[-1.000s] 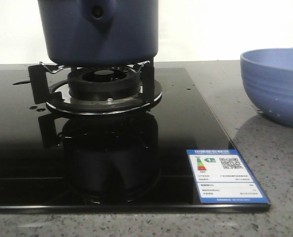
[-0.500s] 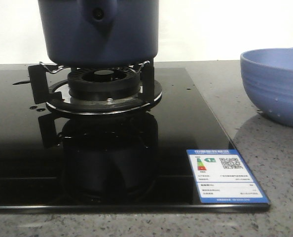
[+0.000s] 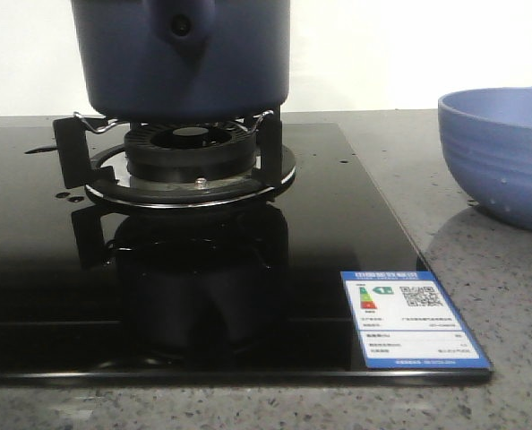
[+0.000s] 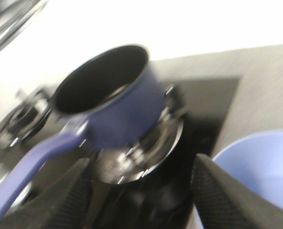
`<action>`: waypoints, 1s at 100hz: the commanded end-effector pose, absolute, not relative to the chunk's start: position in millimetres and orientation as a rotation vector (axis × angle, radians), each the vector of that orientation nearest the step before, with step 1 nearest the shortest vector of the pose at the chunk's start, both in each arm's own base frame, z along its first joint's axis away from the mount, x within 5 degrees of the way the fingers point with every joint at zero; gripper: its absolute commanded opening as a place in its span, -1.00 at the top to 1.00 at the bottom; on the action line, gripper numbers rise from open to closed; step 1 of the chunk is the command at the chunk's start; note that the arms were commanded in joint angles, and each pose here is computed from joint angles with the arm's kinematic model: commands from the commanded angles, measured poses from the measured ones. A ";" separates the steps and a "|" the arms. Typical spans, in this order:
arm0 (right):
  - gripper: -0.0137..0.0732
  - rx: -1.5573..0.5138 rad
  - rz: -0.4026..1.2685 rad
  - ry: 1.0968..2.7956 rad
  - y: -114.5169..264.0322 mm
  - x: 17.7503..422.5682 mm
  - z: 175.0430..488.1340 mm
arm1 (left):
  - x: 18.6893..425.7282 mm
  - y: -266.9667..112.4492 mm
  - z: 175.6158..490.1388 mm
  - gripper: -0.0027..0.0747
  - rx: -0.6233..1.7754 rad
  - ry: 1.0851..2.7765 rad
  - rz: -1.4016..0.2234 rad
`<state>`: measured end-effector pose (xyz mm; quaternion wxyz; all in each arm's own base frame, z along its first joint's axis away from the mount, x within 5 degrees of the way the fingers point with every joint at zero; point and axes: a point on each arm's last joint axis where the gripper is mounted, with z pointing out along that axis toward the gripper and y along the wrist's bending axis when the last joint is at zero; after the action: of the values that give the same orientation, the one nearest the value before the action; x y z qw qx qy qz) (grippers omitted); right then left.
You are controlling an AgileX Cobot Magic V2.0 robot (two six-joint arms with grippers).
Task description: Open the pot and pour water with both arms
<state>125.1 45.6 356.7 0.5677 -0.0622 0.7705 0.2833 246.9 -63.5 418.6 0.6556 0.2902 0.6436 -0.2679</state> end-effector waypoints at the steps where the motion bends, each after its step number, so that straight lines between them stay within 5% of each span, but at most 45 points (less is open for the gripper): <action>1: -0.26 -0.063 0.597 1.719 37.4 132.9 372.1 | 224.5 -60.8 438.1 0.33 0.607 1.390 -0.590; 20: -0.26 -0.017 0.502 1.814 29.0 149.3 378.0 | 198.8 -52.8 425.5 0.33 0.528 1.437 -0.478; 50: -0.25 0.174 0.323 2.372 -4.1 183.5 382.8 | 168.5 -50.8 415.2 0.33 0.454 1.431 -0.428; 76: -0.25 0.279 0.355 2.567 -16.4 226.0 344.7 | 155.3 -52.6 422.9 0.33 0.449 1.387 -0.413; 100: -0.14 0.324 0.357 2.578 -20.3 240.6 333.6 | 149.1 -54.8 426.2 0.33 0.446 1.367 -0.414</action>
<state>235.4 -18.2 321.5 0.2221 0.1136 0.9596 0.1299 155.9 -54.3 411.0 0.7145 0.2246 0.6421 -0.1637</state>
